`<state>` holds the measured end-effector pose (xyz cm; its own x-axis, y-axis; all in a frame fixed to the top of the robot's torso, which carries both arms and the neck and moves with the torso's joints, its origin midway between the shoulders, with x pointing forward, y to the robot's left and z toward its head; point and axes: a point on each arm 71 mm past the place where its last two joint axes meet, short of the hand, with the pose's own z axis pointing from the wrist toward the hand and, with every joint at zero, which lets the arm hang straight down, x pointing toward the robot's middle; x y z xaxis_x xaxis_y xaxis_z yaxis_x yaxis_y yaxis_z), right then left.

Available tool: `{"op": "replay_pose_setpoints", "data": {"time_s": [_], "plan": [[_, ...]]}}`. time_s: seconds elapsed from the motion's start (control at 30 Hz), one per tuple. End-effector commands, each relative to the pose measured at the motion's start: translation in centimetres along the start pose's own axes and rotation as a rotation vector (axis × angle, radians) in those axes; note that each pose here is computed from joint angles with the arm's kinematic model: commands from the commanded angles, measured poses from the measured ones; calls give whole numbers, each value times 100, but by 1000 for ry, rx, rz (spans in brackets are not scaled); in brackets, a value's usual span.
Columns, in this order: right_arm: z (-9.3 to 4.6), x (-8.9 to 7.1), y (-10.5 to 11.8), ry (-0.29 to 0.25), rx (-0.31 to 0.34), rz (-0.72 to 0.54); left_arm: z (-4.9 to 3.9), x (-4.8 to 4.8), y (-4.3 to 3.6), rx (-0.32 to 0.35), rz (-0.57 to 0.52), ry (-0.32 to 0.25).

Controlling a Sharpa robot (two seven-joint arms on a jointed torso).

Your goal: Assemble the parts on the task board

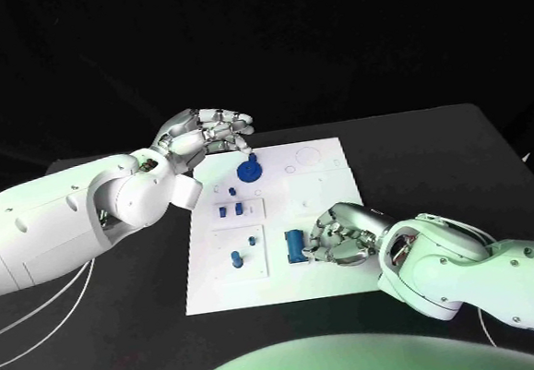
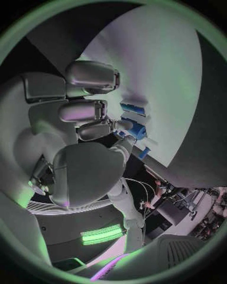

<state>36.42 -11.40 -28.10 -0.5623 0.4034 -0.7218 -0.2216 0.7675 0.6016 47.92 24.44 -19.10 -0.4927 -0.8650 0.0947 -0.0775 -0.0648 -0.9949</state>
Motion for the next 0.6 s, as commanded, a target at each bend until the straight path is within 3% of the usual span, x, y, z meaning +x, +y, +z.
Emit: {"op": "replay_pose_setpoints", "data": {"time_s": [0.03,0.6], "plan": [[30,24,33,16,-26,-58,10,29,-7,8,-4,22],[114,52,35,20,-5,-106,11,34,-7,7,-5,23]]}}
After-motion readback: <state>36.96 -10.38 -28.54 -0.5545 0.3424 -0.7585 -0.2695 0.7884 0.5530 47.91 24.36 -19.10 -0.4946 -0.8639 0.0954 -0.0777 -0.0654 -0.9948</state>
